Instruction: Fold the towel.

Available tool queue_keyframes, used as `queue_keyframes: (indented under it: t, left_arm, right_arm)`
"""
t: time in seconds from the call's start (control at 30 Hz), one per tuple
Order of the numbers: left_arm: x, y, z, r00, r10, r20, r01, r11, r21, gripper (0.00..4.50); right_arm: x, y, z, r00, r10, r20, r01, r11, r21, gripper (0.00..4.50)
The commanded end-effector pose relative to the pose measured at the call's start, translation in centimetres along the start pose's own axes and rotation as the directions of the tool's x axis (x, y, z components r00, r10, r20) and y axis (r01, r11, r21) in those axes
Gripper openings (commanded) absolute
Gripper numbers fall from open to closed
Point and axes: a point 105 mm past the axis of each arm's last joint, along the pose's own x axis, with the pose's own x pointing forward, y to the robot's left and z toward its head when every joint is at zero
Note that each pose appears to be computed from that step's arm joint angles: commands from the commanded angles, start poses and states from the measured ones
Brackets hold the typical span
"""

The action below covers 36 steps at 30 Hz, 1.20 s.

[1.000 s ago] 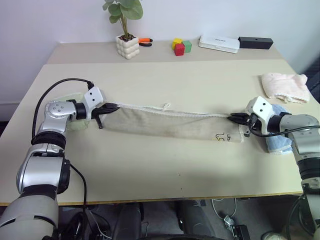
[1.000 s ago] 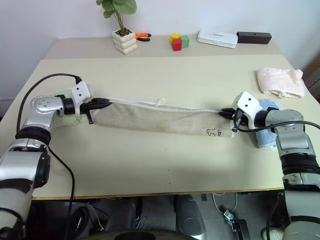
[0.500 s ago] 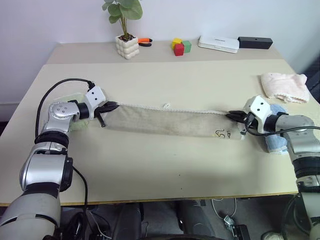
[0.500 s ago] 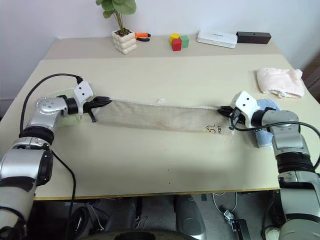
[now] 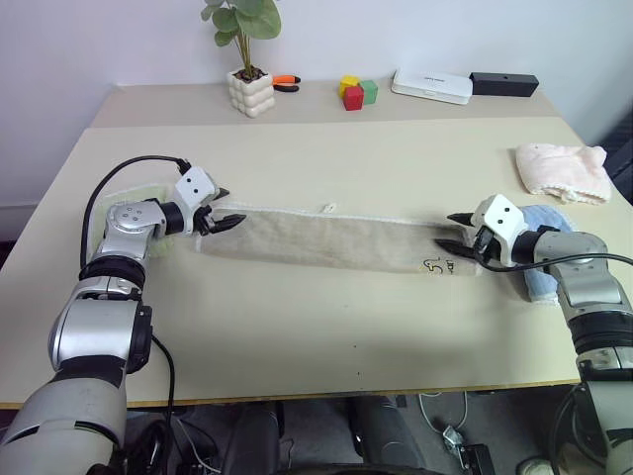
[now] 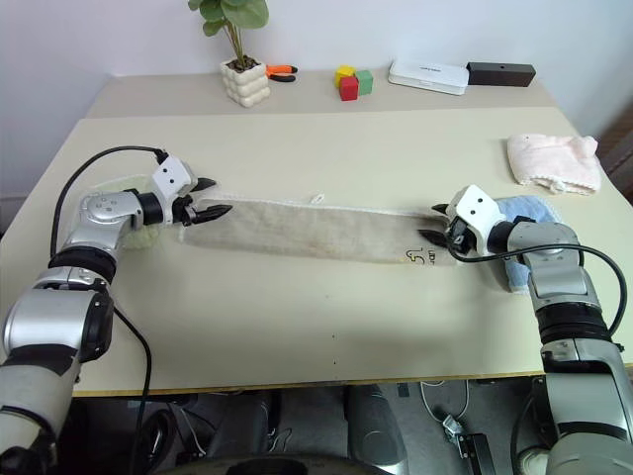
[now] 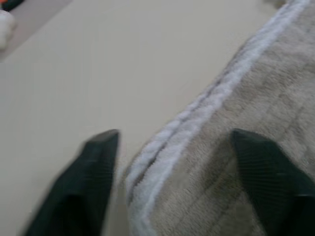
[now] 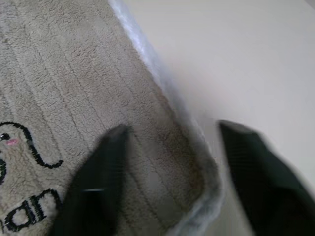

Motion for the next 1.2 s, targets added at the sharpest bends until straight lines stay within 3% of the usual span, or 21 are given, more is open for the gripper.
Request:
queue_keyframes:
  t: [0.03, 0.13, 0.17, 0.27, 0.43, 0.5, 0.63, 0.87, 0.97, 1.07, 1.2]
  left_arm:
    - [-0.7, 1.5, 0.9, 0.998, 0.058, 0.021, -0.058, 0.998, 0.015, 4.5]
    - [-1.1, 2.2, 0.9, 0.994, 0.101, 0.039, -0.098, 0.993, -0.063, 4.5]
    - [-1.2, 2.5, 1.1, 0.992, 0.116, 0.053, -0.111, 0.99, -0.089, 3.85]
    - [-1.5, 3.4, 2.1, 0.981, 0.164, 0.108, -0.147, 0.977, -0.152, 2.56]
    - [-2.0, 4.8, 4.2, 0.953, 0.212, 0.215, -0.151, 0.952, -0.267, 0.01]
    - [-2.0, 4.9, 4.8, 0.944, 0.22, 0.247, -0.148, 0.949, -0.279, 0.0]
    - [-1.3, 4.5, 6.0, 0.921, 0.224, 0.319, -0.117, 0.94, -0.321, 0.0]
    - [1.3, 1.9, 7.9, 0.885, 0.255, 0.39, -0.068, 0.899, -0.433, 0.0]
    - [2.5, 0.4, 8.3, 0.863, 0.319, 0.39, -0.066, 0.839, -0.54, 0.0]
    - [4.3, -3.1, 7.6, 0.888, 0.289, 0.359, -0.026, 0.809, -0.587, 0.0]
    - [5.8, -5.3, 5.9, 0.914, 0.287, 0.287, -0.049, 0.78, -0.624, 0.0]
  right_arm:
    - [-0.5, -1.5, 0.9, 0.997, -0.081, 0.02, 0.082, 0.995, -0.055, 4.44]
    - [-0.4, -2.0, 0.9, 0.993, -0.112, 0.021, 0.113, 0.992, -0.055, 4.44]
    - [-0.5, -2.3, 1.1, 0.991, -0.132, 0.032, 0.134, 0.989, -0.063, 4.5]
    - [-0.8, -3.0, 1.9, 0.982, -0.179, 0.064, 0.18, 0.983, -0.02, 3.63]
    - [-1.0, -3.0, 4.5, 0.971, -0.173, 0.162, 0.169, 0.985, 0.043, 1.07]
    - [-0.9, -3.2, 5.2, 0.963, -0.197, 0.184, 0.19, 0.98, 0.055, 0.03]
    - [0.1, -2.4, 7.2, 0.919, -0.274, 0.282, 0.249, 0.961, 0.123, 0.03]
    - [3.3, 3.1, 10.5, 0.848, -0.373, 0.377, 0.231, 0.9, 0.369, 0.03]
    - [4.0, 2.9, 8.8, 0.809, -0.535, 0.245, 0.387, 0.798, 0.462, 0.03]
    - [4.7, 3.5, 5.7, 0.763, -0.642, 0.077, 0.527, 0.685, 0.503, 0.03]
    - [5.6, 4.7, 4.0, 0.739, -0.673, -0.003, 0.584, 0.639, 0.5, 0.03]
